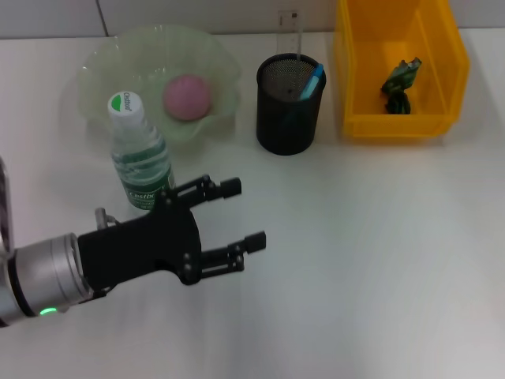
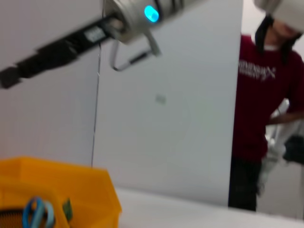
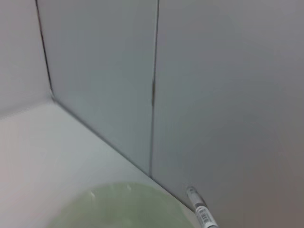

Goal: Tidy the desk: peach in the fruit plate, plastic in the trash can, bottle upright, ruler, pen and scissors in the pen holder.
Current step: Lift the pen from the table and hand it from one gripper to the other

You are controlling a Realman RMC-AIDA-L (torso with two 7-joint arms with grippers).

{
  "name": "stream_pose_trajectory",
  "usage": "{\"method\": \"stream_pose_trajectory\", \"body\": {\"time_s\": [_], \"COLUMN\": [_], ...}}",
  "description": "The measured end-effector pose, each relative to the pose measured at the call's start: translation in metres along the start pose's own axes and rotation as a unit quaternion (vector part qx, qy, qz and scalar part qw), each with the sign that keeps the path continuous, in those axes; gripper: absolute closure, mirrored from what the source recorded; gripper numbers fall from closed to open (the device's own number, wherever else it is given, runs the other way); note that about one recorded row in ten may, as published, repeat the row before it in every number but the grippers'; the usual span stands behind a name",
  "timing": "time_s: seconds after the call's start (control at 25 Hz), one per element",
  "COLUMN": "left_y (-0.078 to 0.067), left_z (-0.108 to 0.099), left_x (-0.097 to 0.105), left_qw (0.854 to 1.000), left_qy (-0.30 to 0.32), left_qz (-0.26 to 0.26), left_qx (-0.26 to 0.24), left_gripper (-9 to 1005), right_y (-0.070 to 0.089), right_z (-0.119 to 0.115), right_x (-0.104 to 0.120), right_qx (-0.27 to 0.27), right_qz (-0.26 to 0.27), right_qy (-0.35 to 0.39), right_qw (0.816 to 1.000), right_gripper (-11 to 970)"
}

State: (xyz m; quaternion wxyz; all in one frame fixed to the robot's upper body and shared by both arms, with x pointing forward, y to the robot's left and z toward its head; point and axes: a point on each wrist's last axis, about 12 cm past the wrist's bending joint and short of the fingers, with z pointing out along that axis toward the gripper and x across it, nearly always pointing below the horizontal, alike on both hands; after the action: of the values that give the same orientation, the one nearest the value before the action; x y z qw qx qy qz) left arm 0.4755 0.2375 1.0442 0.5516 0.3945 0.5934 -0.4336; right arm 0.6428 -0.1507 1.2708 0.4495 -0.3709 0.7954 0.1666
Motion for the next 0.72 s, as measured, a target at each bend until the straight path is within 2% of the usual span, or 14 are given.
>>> {"method": "stream_pose_trajectory", "body": {"time_s": [0.12, 0.16, 0.32, 0.48, 0.72], "left_y": [0.002, 0.004, 0.011, 0.018, 0.03], "left_z": [0.001, 0.002, 0.004, 0.007, 0.004], "left_x": [-0.01, -0.013, -0.022, -0.034, -0.055], "left_qw": [0.999, 0.999, 0.998, 0.998, 0.997], "left_qy": [-0.034, -0.038, -0.043, -0.044, -0.039], "left_qz": [-0.017, -0.026, -0.045, -0.05, -0.053], "left_qx": [0.005, 0.007, 0.013, 0.022, 0.03], "left_gripper": [198, 198, 198, 199, 199], "right_y": [0.001, 0.001, 0.004, 0.001, -0.006], "right_z": [-0.029, -0.029, -0.058, -0.092, -0.145], "right_x": [0.015, 0.015, 0.03, 0.05, 0.088], "right_qx": [-0.016, -0.016, -0.032, -0.071, -0.112], "right_qz": [0.016, 0.016, 0.026, 0.052, 0.072], "right_qy": [-0.053, -0.053, -0.088, -0.124, -0.155], "right_qw": [0.998, 0.998, 0.995, 0.988, 0.979], "right_gripper": [843, 843, 843, 843, 843]}}
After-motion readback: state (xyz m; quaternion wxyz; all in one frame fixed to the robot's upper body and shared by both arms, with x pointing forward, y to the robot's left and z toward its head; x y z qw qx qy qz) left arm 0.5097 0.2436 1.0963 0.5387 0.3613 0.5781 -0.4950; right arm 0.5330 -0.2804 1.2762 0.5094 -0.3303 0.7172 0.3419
